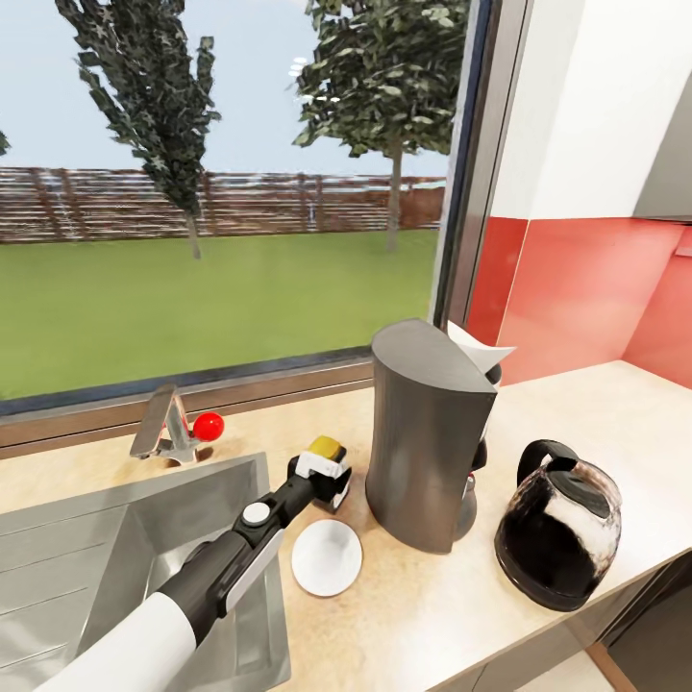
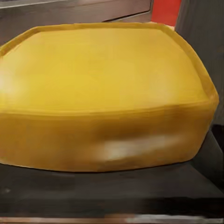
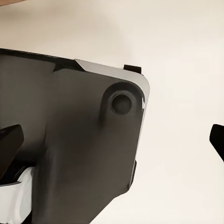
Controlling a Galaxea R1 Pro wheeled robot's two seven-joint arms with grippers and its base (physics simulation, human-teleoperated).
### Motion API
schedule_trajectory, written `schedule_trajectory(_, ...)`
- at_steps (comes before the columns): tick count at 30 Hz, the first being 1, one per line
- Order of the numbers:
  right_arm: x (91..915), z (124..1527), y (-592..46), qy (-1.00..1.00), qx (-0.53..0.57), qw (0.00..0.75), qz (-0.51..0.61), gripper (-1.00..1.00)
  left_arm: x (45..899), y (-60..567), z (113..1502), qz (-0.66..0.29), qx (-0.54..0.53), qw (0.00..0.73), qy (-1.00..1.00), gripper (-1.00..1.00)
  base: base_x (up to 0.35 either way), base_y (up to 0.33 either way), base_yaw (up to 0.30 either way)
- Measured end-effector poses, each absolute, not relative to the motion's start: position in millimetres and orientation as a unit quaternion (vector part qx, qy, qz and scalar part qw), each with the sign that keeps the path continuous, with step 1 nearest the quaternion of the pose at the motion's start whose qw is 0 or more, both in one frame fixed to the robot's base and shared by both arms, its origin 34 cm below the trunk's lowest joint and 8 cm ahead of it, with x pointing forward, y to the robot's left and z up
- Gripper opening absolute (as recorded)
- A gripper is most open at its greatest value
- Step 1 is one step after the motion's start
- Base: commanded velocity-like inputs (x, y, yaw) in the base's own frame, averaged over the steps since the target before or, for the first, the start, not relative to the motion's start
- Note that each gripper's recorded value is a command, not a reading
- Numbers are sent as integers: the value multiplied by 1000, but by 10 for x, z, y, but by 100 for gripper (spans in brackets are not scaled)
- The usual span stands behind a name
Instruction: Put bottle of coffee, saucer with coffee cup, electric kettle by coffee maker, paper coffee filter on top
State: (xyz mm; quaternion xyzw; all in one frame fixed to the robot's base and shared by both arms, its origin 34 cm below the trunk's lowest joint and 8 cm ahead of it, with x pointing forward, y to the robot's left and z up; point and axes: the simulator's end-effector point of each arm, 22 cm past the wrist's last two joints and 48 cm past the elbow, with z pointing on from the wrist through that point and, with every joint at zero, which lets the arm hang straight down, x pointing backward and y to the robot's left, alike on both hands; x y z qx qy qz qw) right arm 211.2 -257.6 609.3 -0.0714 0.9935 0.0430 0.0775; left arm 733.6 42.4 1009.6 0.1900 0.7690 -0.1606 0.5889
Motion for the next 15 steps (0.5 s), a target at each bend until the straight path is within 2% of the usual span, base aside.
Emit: schedule_trajectory(15, 2108, 6092, -2575, 994, -71, 77, 43, 100, 7337, 427, 10093, -161, 189, 589, 769, 100, 0, 0, 0)
